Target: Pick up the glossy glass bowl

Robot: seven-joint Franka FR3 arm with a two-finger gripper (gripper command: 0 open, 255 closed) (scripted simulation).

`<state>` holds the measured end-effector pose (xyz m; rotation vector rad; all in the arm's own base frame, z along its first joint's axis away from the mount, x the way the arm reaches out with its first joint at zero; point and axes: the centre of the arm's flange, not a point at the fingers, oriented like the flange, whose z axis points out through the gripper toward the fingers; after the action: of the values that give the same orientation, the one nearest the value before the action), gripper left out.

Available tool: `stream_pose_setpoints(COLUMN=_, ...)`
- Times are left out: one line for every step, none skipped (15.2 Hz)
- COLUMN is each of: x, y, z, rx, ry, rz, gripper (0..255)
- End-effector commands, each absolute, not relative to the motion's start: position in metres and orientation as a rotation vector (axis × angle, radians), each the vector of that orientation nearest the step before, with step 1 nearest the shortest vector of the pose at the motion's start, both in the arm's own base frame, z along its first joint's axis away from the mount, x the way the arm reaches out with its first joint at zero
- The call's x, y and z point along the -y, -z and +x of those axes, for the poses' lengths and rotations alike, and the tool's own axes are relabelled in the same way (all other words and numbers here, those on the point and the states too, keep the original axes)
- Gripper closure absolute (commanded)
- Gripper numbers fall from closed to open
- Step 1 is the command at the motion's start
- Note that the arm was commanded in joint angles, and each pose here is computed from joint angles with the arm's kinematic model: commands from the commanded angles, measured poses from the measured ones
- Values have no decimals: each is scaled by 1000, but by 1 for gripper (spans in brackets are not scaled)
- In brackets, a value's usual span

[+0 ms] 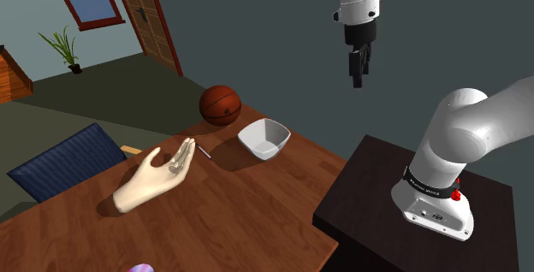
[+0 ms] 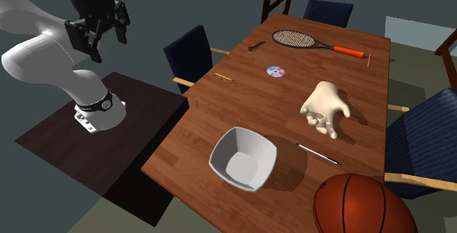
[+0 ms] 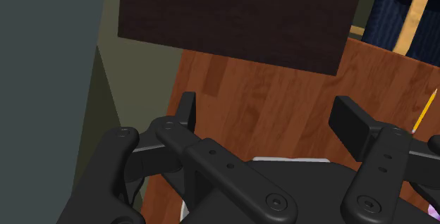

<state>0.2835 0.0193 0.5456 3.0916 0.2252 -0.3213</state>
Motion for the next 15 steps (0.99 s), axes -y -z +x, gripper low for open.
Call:
stream_pose_setpoints(x=-19, y=-546, z=283, rx=-225, ry=321, rz=3092, gripper=0)
stream_pose_setpoints(x=-18, y=-536, z=292, rx=-209, ry=315, rz=3096, gripper=0)
stream_pose_setpoints(x=-18, y=-527, z=301, rx=-194, ry=308, rz=3101, gripper=0)
stream_pose_setpoints(x=-17, y=-518, z=309, rx=-178, ry=301, rz=3106, gripper=0)
stream_pose_setpoints(x=-16, y=-508, z=318, rx=-162, ry=295, rz=3110, gripper=0)
stream_pose_setpoints(x=-15, y=-499, z=327, rx=-146, ry=288, rz=3115, gripper=0)
stream_pose_setpoints(x=-14, y=-490, z=335, rx=-131, ry=281, rz=3119, gripper=0)
stream_pose_setpoints(x=-12, y=-481, z=344, rx=-115, ry=275, rz=3124, gripper=0)
stream_pose_setpoints(x=-11, y=-472, z=353, rx=-99, ry=268, rz=3128, gripper=0)
stream_pose_setpoints(x=-10, y=-463, z=362, rx=-83, ry=261, rz=3132, gripper=0)
stream_pose_setpoints(x=-8, y=-454, z=370, rx=-67, ry=254, rz=3136, gripper=0)
stream_pose_setpoints(x=-7, y=-445, z=379, rx=-51, ry=247, rz=3140, gripper=0)
stream_pose_setpoints(x=-5, y=-436, z=388, rx=-35, ry=240, rz=3144, gripper=0)
stream_pose_setpoints(x=-4, y=-427, z=397, rx=-19, ry=234, rz=3147, gripper=0)
stream_pose_setpoints(x=-2, y=-418, z=406, rx=-3, ry=227, rz=3151, gripper=0)
